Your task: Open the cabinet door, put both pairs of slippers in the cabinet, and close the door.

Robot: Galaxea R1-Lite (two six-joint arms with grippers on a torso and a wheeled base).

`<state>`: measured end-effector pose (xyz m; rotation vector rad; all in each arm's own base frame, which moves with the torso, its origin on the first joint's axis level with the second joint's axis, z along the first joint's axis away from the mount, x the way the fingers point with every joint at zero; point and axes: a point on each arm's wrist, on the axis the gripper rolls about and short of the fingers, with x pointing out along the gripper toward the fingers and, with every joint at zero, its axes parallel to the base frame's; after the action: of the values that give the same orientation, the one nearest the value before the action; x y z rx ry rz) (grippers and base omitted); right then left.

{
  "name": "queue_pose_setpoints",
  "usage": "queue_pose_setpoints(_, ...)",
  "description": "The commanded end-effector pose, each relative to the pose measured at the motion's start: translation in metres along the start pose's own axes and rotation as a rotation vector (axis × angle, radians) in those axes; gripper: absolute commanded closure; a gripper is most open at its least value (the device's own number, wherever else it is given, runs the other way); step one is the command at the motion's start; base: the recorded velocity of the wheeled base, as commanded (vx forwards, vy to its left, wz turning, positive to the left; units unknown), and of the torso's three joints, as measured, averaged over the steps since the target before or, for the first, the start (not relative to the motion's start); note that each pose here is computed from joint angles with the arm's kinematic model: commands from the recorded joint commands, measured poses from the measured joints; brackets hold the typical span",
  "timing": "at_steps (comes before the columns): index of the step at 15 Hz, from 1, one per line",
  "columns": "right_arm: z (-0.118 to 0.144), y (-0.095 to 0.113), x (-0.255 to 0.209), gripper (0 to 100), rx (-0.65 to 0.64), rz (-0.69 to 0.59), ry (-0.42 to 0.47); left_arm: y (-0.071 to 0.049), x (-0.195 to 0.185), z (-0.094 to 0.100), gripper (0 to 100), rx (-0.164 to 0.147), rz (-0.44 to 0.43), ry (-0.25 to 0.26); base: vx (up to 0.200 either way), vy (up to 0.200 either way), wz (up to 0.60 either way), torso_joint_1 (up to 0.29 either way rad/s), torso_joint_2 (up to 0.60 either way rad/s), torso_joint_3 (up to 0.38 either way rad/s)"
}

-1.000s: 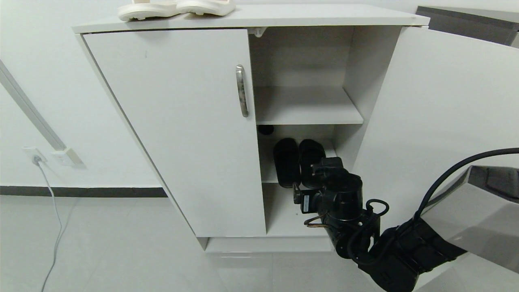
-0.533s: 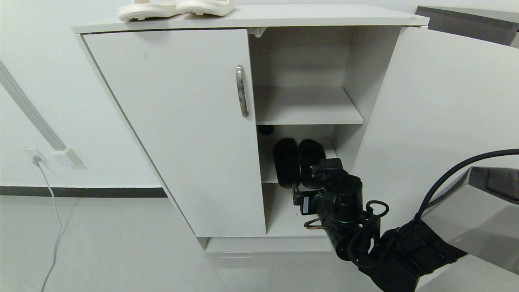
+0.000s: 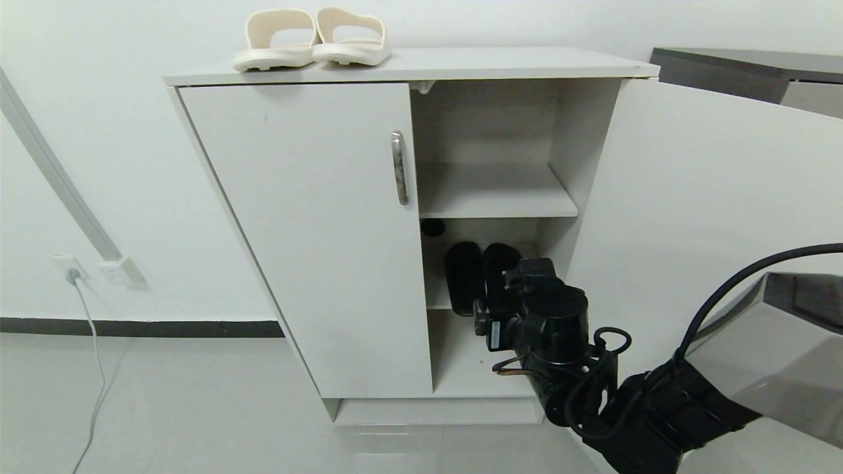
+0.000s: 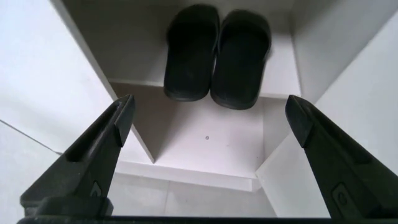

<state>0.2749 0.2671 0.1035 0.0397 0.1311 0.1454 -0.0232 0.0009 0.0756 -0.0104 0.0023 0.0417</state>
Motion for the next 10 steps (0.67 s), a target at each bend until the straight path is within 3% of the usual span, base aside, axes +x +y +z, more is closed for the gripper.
queue_pose_setpoints(1,0.0002,-0.0003,-0.0004,0,0.0,-0.005,-0.001,0.0,0.0001,0.0001,100,0.0,0.003,0.0,0.0,0.0,0.0,0.002,0.0,0.168)
queue_pose_setpoints(10,-0.0015,-0.0002,-0.0002,0,-0.003,-0.03,-0.001,0.0,0.0001,0.0001,100,0.001,0.001,0.001,0.0,0.0,0.0,0.0,0.0,0.011)
